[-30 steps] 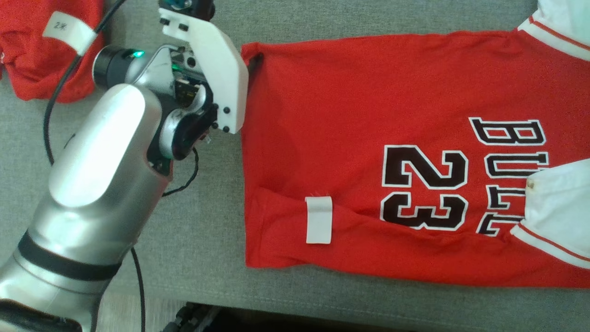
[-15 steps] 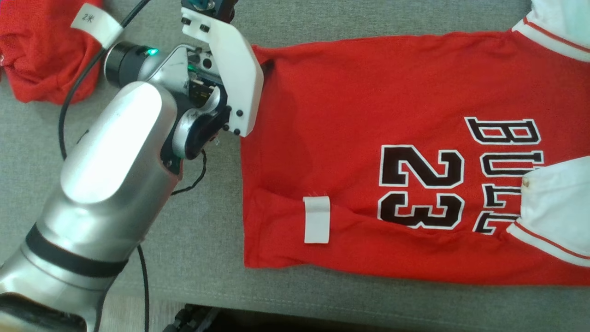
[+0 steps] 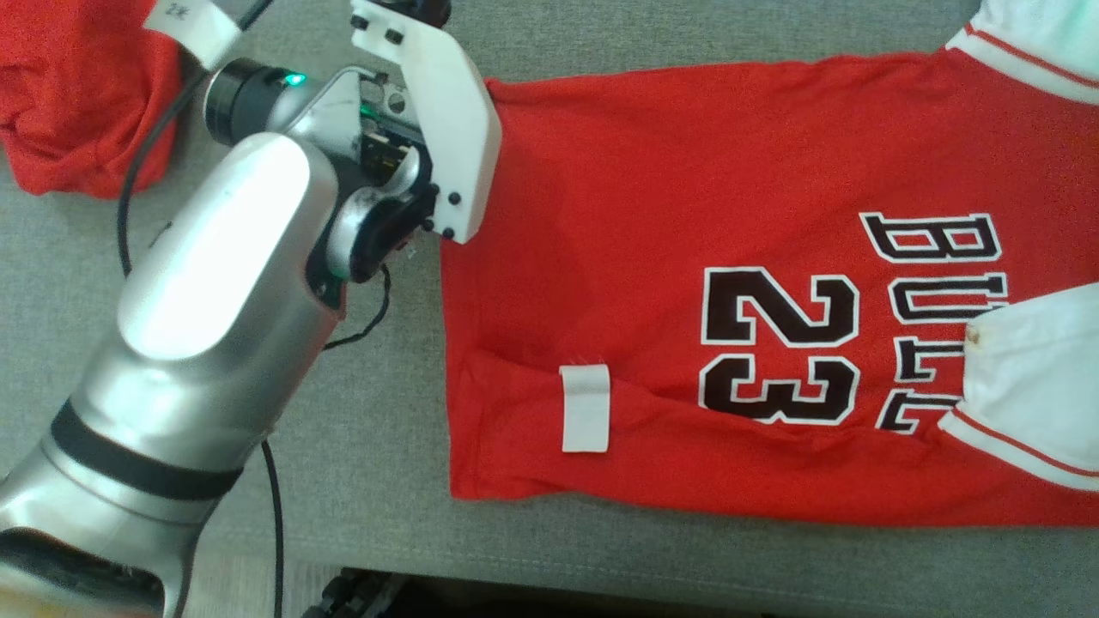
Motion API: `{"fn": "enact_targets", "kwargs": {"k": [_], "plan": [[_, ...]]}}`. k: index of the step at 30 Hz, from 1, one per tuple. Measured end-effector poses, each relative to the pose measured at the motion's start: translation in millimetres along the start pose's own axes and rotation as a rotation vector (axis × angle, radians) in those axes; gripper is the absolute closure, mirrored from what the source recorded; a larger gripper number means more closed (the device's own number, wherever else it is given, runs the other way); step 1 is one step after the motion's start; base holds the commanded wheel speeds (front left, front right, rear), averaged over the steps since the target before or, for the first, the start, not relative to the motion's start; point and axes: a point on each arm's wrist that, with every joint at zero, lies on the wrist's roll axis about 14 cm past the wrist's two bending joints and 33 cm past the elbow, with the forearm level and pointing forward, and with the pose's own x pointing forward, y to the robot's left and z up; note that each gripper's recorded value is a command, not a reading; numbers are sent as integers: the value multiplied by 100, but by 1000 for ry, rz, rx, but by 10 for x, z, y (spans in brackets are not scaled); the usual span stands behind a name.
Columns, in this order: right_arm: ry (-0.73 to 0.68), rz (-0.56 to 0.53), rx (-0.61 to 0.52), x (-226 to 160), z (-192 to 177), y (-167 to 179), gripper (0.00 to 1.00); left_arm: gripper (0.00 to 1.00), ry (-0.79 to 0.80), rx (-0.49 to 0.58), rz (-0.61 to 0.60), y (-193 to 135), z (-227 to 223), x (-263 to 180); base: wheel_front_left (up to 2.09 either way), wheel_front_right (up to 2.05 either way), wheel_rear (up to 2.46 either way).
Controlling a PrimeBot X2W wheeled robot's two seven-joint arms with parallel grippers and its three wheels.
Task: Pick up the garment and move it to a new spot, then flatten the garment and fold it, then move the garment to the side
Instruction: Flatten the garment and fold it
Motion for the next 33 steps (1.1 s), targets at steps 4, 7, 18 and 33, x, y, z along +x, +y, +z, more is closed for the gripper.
{"fn": "enact_targets", "kwargs": {"k": [4, 7, 18, 33], "plan": [[-81, -27, 47, -65, 194, -138, 100, 100, -16, -15, 2, 41, 55, -19, 0, 0, 0], [-139, -31, 74, -145, 357, -185, 100, 100, -28, -19, 10, 76, 96, -45, 0, 0, 0], [-229, -23, 65, -495, 507, -301, 100, 100, -160, -49, 0, 100, 437, -172, 0, 0, 0], [-141, -8, 97, -1228, -412, -356, 100, 100, -232, -80, -92, -229, 132, -569, 0, 0, 0]]}}
